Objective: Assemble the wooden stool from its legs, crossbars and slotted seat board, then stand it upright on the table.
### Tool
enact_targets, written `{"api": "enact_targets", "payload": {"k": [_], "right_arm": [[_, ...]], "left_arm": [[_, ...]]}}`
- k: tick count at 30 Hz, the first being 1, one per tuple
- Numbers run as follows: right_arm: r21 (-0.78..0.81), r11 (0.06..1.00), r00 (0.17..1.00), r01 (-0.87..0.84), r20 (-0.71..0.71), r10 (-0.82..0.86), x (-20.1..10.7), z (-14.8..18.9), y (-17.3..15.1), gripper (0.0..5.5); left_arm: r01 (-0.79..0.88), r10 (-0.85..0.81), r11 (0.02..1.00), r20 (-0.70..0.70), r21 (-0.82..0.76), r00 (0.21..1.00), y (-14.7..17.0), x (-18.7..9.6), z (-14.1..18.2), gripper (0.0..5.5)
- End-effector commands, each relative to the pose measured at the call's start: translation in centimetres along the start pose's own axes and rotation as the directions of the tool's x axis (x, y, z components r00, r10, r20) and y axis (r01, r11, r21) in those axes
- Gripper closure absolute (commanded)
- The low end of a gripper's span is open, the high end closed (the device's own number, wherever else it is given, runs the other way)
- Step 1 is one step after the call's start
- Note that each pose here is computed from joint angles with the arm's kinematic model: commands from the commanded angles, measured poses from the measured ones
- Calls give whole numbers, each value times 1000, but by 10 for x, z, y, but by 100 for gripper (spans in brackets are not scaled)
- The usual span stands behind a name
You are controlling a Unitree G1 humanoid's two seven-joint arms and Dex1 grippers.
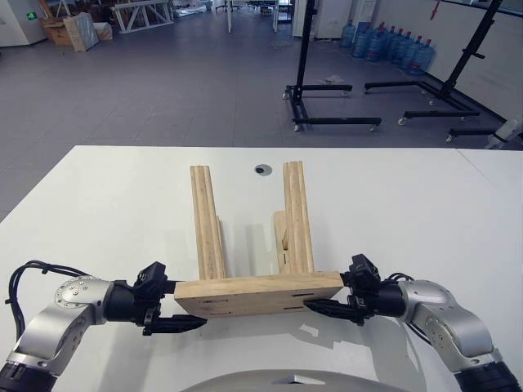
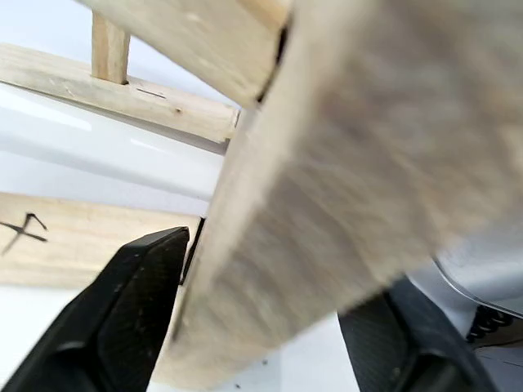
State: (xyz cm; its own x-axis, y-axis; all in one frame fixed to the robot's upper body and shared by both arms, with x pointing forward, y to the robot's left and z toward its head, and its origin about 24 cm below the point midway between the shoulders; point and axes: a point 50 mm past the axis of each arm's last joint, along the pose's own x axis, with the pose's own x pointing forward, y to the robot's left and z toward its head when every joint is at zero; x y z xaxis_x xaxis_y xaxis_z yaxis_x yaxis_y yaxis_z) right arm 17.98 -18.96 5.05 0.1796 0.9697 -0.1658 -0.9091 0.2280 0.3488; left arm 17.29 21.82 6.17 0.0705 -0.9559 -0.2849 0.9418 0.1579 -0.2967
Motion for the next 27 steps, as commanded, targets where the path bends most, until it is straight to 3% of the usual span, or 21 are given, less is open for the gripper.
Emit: {"api": "enact_targets", "payload": {"k": [1,5,10,13,19,23,27], "right_arm": [[-8,1000,1000,18,-8,-18,-5,6,-5,317],[46,999,1000,-3,19,2,-8,20,-6,337],[202,970,984,-136,143,108,-7,83,-9,358],[349,922,972,-166,216,93,-6,114,-22,371],[577,808,944,-118,318,-89,13,161,-58,385],[700,712,895,-57,352,-275,28,181,-77,385],[861,508,826,-1,287,-485,44,192,-94,389]], "left_arm": [[-11,12,999,6,-30,1000,11,4,7,306],[2,0,990,13,-144,1000,17,5,17,340],[64,-17,958,168,-278,986,28,4,80,345],[6,74,933,210,-361,975,46,4,111,357],[-147,264,761,95,-632,960,83,20,130,360],[-199,343,686,70,-700,937,98,32,151,360],[-253,441,598,49,-761,896,115,43,170,360]]}}
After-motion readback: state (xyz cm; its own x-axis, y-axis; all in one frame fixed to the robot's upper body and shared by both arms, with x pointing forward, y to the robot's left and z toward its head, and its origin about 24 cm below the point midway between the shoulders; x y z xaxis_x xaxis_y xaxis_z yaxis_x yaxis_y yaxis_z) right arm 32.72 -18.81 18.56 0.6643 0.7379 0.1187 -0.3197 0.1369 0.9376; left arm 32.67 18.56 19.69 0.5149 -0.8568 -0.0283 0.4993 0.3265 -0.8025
